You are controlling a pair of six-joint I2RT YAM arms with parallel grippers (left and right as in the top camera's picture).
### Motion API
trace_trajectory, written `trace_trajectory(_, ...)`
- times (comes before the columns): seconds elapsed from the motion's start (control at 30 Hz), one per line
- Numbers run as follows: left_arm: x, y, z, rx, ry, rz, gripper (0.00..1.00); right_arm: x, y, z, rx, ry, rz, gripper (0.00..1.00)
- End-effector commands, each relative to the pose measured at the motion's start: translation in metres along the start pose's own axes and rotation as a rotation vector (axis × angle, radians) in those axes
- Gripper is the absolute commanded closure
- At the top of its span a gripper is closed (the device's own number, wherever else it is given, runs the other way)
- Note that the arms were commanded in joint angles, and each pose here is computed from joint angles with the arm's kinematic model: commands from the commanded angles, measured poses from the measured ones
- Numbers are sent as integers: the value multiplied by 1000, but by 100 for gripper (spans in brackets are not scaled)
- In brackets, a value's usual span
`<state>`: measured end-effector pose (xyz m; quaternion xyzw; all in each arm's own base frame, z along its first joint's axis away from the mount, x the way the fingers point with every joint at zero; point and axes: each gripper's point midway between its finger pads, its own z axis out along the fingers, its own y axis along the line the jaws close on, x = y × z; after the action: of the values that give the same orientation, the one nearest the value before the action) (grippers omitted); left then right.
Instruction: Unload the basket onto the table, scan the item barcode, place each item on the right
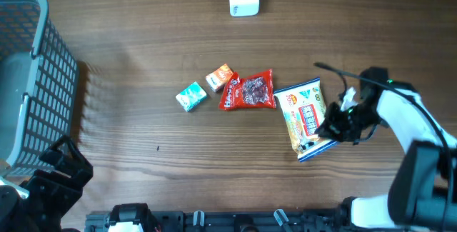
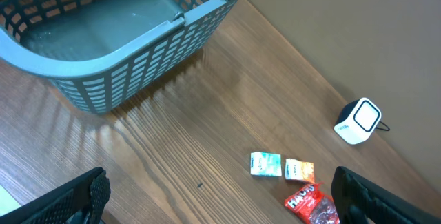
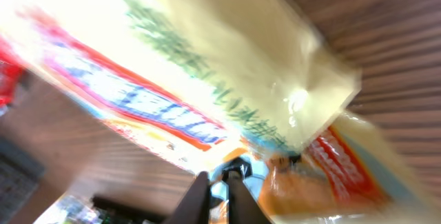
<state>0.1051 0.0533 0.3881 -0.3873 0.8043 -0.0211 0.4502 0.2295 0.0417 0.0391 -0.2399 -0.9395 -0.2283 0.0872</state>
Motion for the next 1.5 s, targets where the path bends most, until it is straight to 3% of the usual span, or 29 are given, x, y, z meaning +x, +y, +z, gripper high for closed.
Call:
trace_trajectory(0.0,-2,2,-1,-12,-15,-18,0,-22,5,-49,87,-222,-52,79)
trace_trajectory(0.13,-2,2,-1,-12,-15,-18,0,-6,-37,-52,278,-231,106,78)
trace_trajectory(0.23,-2,2,-1,-12,-15,-18,0,7,-52,-15,258,-180,119,81)
trace_trajectory(0.33,-2,2,-1,-12,-15,-18,0,9,-51,8,186,-173,125,92)
trace_trajectory(0.37,-2,2,-1,-12,-15,-18,0,8,-51,3,196,-176,129,95)
trace_trajectory(0.57,-2,2,-1,-12,-15,-18,0,-20,-1,-71,167,-278,59,96)
trace_trajectory(0.63,-2,2,-1,-12,-15,-18,0,-27,12,-74,143,-309,18,96)
trace_trajectory(0.8,-2,2,-1,-12,-15,-18,0,-14,-17,-25,216,-243,80,96)
trace_trajectory(0.9,-2,2,-1,-12,-15,-18,0,0,-28,17,151,-166,105,96)
trace_trajectory(1.1,-2,2,-1,-12,-15,-18,0,13,-29,26,124,-109,190,96)
trace_trajectory(1.27,-2,2,-1,-12,-15,-18,0,19,-22,27,162,-95,129,96)
trace_trajectory(1.47,-2,2,-1,-12,-15,-18,0,47,3,80,147,-16,-7,96)
